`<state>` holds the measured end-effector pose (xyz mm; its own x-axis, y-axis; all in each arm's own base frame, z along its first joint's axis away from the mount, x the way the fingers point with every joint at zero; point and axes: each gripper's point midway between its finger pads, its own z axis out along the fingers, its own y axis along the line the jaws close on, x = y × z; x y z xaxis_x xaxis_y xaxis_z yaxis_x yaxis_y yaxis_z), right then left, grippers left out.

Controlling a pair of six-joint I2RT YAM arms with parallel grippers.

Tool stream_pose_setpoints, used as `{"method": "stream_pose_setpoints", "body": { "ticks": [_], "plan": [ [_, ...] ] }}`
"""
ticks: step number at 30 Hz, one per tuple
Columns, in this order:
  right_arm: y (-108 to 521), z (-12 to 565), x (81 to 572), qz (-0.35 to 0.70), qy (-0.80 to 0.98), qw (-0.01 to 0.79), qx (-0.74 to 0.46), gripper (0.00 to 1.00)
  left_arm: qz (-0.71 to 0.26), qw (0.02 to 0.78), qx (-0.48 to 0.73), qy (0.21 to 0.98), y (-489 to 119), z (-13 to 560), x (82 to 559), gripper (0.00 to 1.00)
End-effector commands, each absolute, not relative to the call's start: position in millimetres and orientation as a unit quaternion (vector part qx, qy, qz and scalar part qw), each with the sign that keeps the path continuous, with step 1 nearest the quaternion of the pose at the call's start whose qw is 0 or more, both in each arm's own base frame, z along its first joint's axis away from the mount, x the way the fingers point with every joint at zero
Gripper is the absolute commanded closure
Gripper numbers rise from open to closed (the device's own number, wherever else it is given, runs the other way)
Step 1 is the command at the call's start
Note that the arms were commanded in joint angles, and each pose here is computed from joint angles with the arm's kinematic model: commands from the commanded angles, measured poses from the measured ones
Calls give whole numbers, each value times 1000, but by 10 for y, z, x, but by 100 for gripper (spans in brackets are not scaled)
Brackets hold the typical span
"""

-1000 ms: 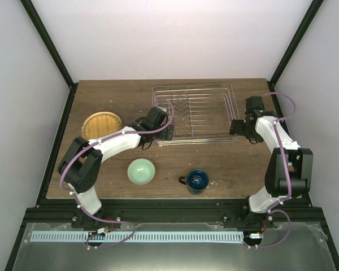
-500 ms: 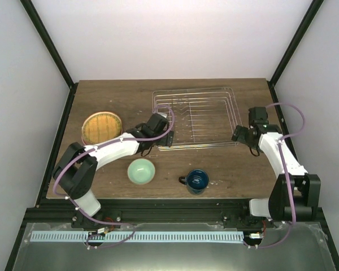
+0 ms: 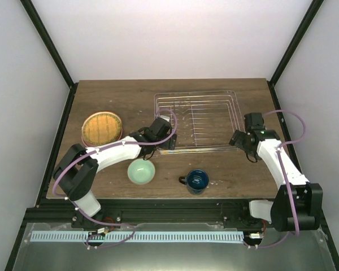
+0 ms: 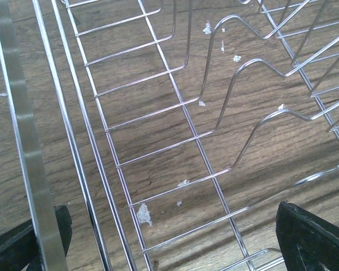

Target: Load the mixed dishes into the dish rack

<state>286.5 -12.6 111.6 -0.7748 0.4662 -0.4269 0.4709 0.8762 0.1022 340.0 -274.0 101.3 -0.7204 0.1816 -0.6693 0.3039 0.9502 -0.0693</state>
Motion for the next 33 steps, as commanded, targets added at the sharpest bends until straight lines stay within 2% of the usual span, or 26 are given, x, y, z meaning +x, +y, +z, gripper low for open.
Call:
{"method": "stream_pose_setpoints", "body": {
  "ticks": [1, 15, 28, 33],
  "plan": [
    [-72, 965, 2583, -23, 946, 172, 272, 0, -59, 297, 162, 939, -2642, 691, 3129, 0],
    [-120, 794, 2137, -121, 937, 78, 319, 0, -63, 292, 170, 939, -2662, 721, 3005, 0],
    [-26, 881, 2246, -87, 945, 103, 299, 0, -72, 295, 163, 939, -2562, 822, 2681, 0],
    [-2, 1110, 2426, -67, 946, 153, 278, 0, -67, 302, 161, 937, -2559, 873, 2714, 0]
  ]
}}
